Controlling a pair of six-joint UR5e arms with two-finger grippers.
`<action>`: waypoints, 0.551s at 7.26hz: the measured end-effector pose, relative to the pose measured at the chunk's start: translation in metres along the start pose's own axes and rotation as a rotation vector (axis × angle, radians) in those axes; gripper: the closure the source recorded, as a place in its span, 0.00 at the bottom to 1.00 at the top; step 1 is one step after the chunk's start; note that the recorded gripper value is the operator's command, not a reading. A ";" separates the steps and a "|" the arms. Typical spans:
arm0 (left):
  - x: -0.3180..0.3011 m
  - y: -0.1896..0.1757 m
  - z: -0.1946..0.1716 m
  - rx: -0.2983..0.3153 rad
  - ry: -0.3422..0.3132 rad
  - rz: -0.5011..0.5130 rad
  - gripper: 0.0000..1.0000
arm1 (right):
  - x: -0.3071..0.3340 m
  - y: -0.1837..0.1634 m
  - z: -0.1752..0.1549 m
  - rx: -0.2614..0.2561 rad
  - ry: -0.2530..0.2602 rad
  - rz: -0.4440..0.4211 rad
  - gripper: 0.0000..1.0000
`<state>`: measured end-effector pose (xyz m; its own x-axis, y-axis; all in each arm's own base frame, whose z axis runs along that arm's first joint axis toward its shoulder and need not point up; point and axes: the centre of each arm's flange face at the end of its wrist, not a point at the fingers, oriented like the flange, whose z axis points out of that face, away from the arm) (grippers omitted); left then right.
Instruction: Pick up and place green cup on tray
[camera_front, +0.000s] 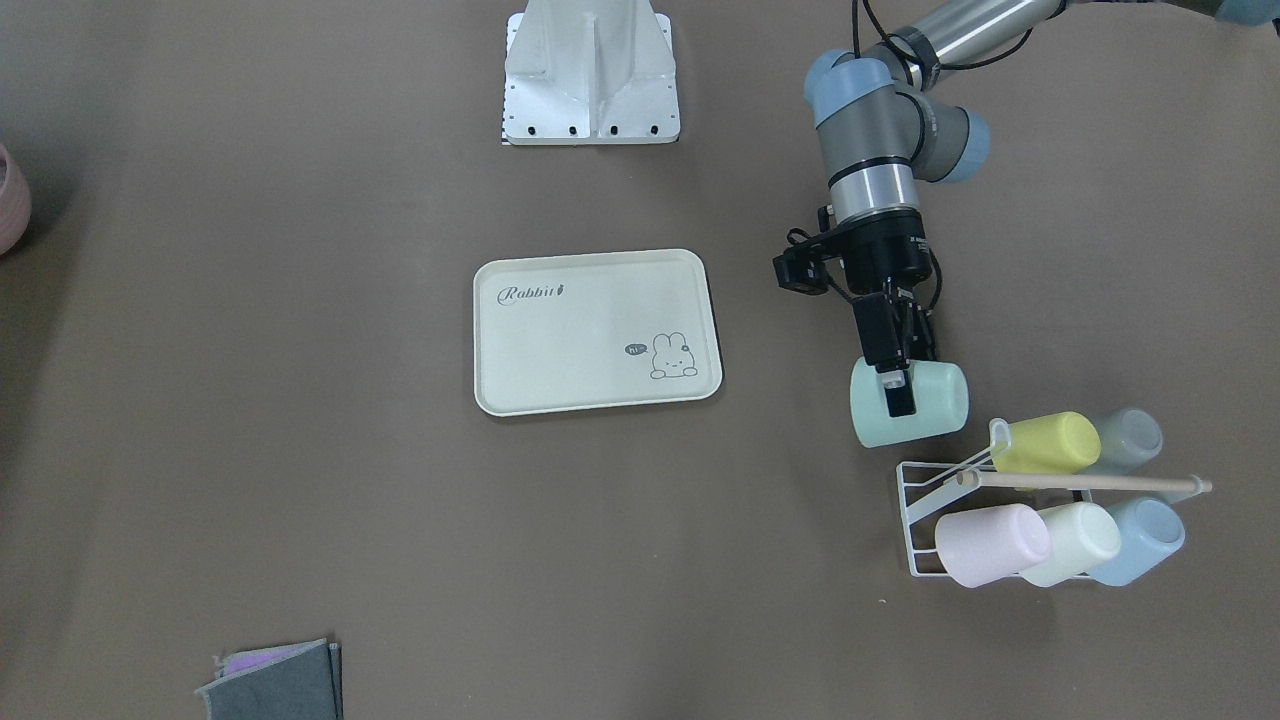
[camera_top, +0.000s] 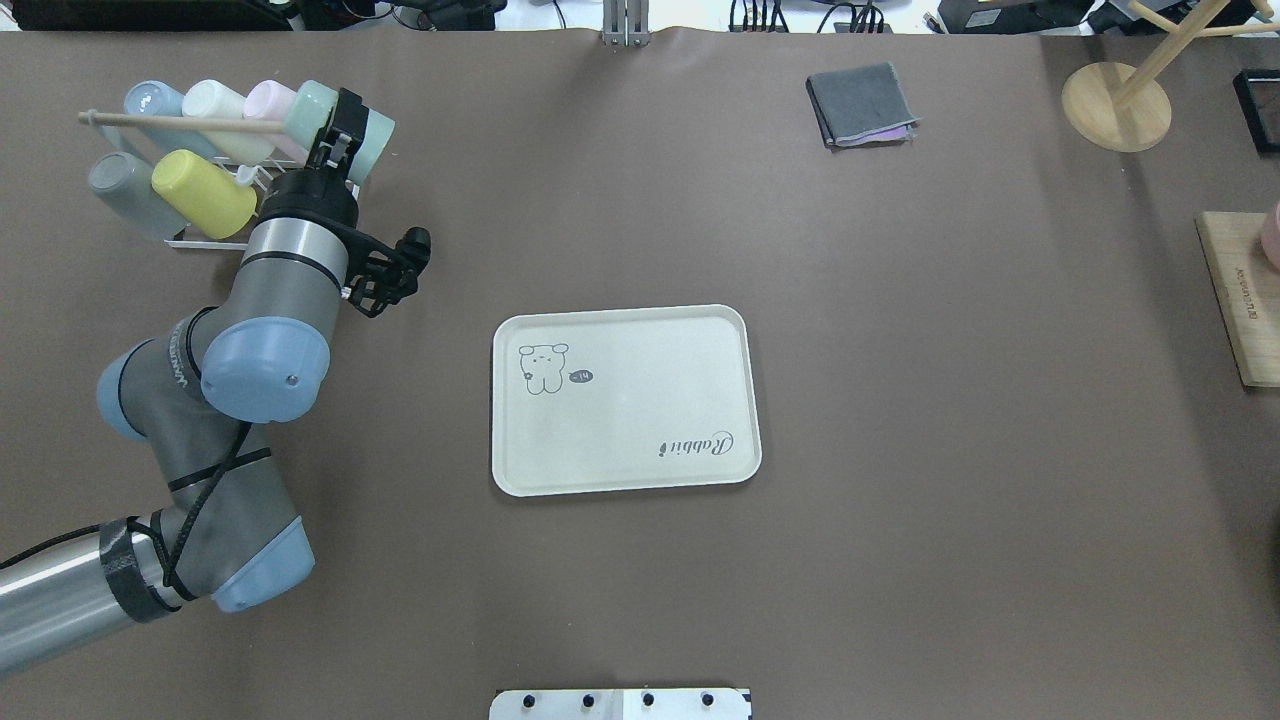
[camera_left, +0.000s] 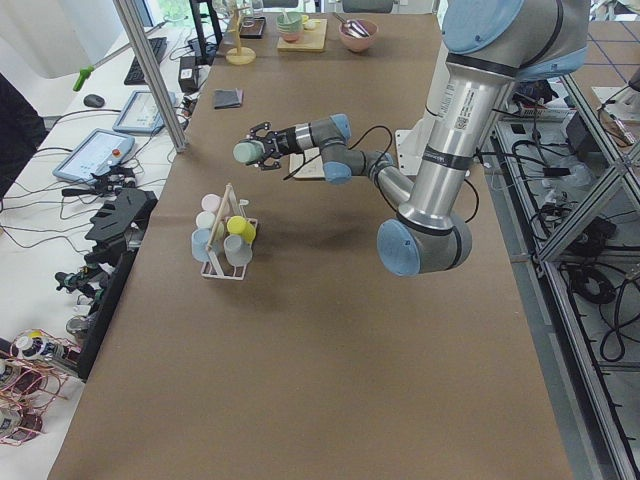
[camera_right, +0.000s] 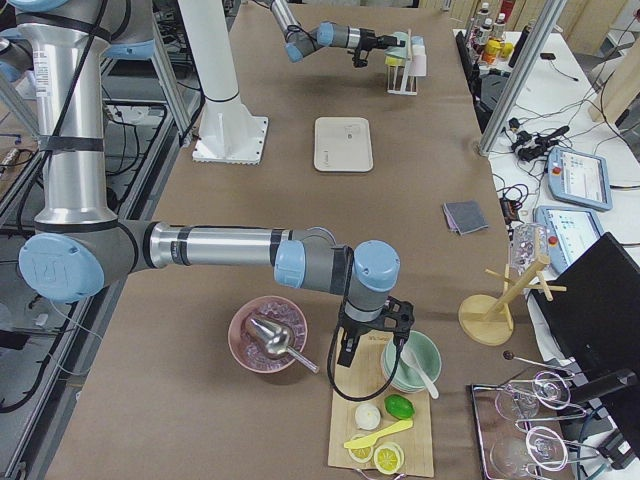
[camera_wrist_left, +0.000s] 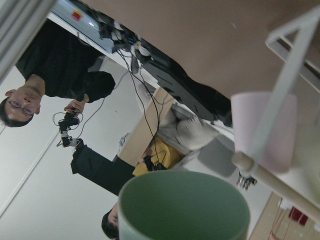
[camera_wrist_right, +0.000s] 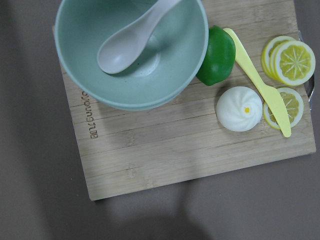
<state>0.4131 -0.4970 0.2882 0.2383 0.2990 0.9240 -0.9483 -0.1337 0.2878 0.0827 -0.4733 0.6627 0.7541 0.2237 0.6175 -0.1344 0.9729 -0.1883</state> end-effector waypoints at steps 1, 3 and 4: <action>-0.022 -0.019 -0.001 0.117 0.038 -0.225 1.00 | 0.002 0.003 0.002 0.003 -0.002 -0.027 0.00; -0.051 -0.052 -0.011 0.374 0.119 -0.632 1.00 | 0.001 0.007 0.000 0.018 -0.008 -0.170 0.00; -0.043 -0.063 -0.009 0.511 0.143 -0.794 1.00 | -0.004 0.008 -0.006 0.030 -0.015 -0.214 0.00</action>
<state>0.4605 -0.4935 0.2280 0.7129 0.5882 0.3818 -0.3066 -0.2283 0.9241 0.0824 -0.4667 0.6545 0.7575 0.0129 0.6527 0.0080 0.9995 -0.0291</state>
